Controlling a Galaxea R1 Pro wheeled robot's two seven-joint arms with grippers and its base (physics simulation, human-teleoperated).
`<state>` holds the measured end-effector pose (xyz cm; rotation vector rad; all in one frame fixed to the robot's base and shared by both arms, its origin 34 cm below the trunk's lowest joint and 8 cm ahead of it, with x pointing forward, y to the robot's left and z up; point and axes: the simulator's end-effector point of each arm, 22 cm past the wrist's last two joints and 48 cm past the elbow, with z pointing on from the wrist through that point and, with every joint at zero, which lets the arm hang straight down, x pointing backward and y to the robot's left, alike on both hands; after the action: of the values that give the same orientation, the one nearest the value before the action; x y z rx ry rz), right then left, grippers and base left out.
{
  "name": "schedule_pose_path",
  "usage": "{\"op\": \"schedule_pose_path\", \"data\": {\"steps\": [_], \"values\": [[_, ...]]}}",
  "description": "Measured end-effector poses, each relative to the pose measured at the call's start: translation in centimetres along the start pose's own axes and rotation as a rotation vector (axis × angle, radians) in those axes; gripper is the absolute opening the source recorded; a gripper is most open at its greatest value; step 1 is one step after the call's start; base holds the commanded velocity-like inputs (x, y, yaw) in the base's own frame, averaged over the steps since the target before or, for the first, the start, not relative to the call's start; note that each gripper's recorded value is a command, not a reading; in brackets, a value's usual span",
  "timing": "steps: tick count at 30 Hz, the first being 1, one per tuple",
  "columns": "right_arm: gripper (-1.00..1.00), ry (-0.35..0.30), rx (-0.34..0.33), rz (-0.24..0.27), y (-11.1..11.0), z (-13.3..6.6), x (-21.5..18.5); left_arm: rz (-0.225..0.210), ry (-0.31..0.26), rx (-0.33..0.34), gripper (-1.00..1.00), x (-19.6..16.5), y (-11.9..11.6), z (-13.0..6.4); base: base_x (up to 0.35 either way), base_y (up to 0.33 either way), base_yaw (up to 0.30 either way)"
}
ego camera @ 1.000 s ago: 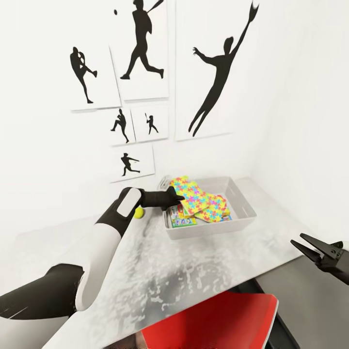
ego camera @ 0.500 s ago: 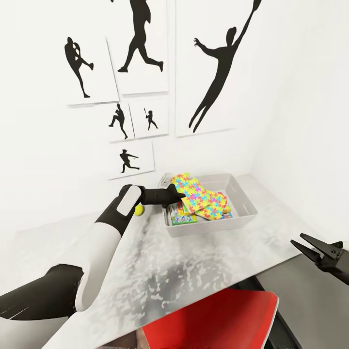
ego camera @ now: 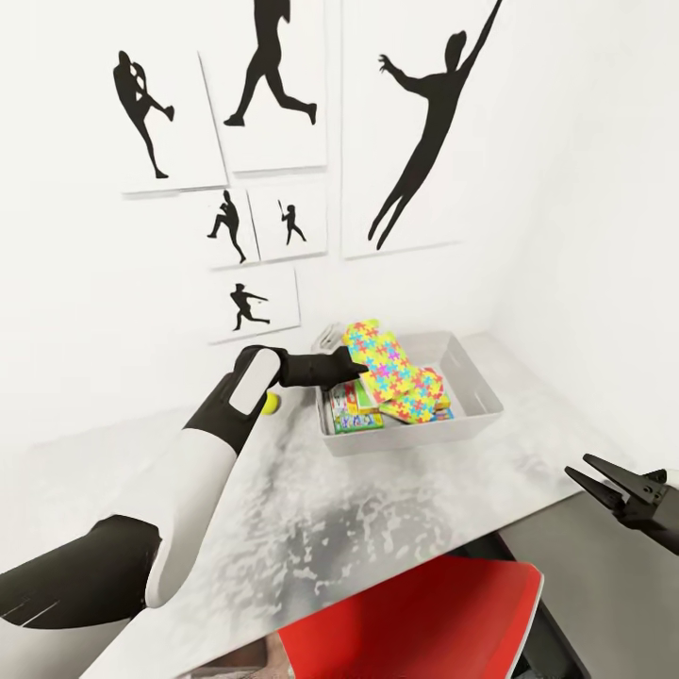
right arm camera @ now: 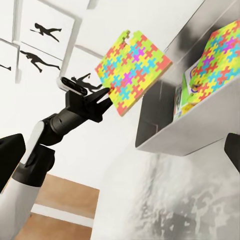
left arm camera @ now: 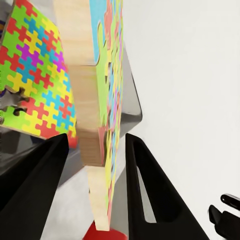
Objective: Put all the toys in the child's room - the three board games (two on the bed and one on the table), the two jigsaw puzzles on the table, and the tennis ball on the table - inside the toy box on the table in the child's room.
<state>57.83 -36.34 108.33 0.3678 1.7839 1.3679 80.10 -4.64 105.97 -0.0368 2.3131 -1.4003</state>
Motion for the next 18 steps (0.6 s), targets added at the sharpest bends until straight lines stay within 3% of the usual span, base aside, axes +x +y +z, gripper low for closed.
{"op": "schedule_pose_path", "data": {"steps": [14, 16, 18], "values": [[1.00, 0.009, 0.006, 0.014, -0.7, 0.2, 0.3, -0.006, 0.009, -0.012, -1.00, 0.5, 1.4, 0.8, 0.000, 0.000, 0.000], [1.00, 0.012, -0.012, 0.019, -0.3, 0.2, 0.3, -0.008, 0.009, -0.013, -1.00, 0.5, 1.6, 0.9, 0.000, 0.000, 0.000], [1.00, 0.002, -0.070, 0.019, 1.1, -0.2, -0.1, -0.010, 0.008, -0.013, -1.00, 0.5, 1.8, 1.0, 0.000, 0.000, 0.000]]}}
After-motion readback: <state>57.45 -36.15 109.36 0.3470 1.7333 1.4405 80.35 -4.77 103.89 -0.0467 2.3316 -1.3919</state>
